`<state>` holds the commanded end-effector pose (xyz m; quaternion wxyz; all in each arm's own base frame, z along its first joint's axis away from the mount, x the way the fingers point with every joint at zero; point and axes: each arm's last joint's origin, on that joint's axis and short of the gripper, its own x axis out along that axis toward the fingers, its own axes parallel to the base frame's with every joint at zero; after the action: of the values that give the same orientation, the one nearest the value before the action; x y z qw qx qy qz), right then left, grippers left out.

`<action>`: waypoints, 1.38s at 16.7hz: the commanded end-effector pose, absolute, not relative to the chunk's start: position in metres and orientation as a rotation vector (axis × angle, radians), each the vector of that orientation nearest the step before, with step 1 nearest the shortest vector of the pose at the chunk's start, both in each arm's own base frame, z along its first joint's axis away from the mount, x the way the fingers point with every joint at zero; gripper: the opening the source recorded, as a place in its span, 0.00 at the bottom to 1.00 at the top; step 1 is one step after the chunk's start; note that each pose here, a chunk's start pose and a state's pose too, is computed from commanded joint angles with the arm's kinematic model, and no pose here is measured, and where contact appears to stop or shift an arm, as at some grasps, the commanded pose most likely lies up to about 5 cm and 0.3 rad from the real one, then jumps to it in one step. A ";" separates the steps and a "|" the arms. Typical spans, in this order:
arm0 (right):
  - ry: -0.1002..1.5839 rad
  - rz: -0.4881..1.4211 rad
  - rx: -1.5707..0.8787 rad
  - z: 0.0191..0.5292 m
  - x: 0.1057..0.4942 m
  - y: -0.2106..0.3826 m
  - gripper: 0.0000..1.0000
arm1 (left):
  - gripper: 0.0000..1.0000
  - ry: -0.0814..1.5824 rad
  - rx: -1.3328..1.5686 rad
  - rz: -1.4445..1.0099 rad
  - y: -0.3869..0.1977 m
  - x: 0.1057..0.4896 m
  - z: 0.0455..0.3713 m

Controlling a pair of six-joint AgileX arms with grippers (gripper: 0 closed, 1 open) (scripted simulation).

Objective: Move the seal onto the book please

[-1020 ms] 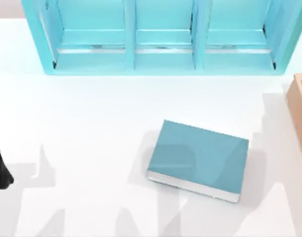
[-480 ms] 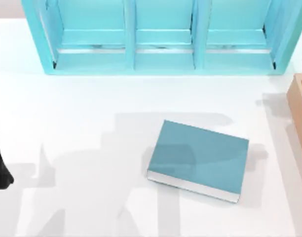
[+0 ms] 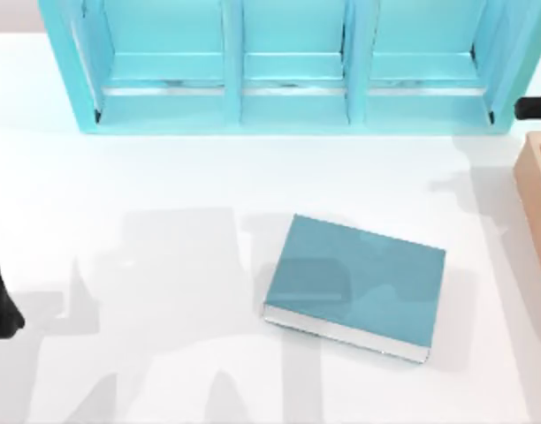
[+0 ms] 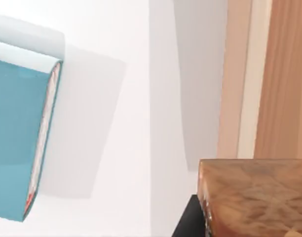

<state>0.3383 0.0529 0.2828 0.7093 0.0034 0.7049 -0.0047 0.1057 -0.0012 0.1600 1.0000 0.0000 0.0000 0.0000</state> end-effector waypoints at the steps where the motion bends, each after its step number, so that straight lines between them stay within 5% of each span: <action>1: 1.569 -0.014 0.012 0.281 0.339 0.052 0.00 | 1.00 0.000 0.000 0.000 -0.001 0.106 0.160; 7: 1.575 -0.014 0.009 0.250 0.349 0.111 0.00 | 1.00 0.000 0.000 0.000 -0.001 0.106 0.160; 14: 1.567 -0.014 0.013 0.203 0.318 0.233 0.00 | 1.00 0.000 0.000 0.000 -0.001 0.106 0.160; 23: 1.569 -0.015 0.012 0.199 0.315 0.242 0.00 | 1.00 0.000 0.000 0.000 -0.001 0.106 0.160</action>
<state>0.3151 0.2424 0.1993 0.7078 0.0052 0.7064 -0.0066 0.1057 -0.0012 0.1600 1.0000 0.0000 0.0000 0.0000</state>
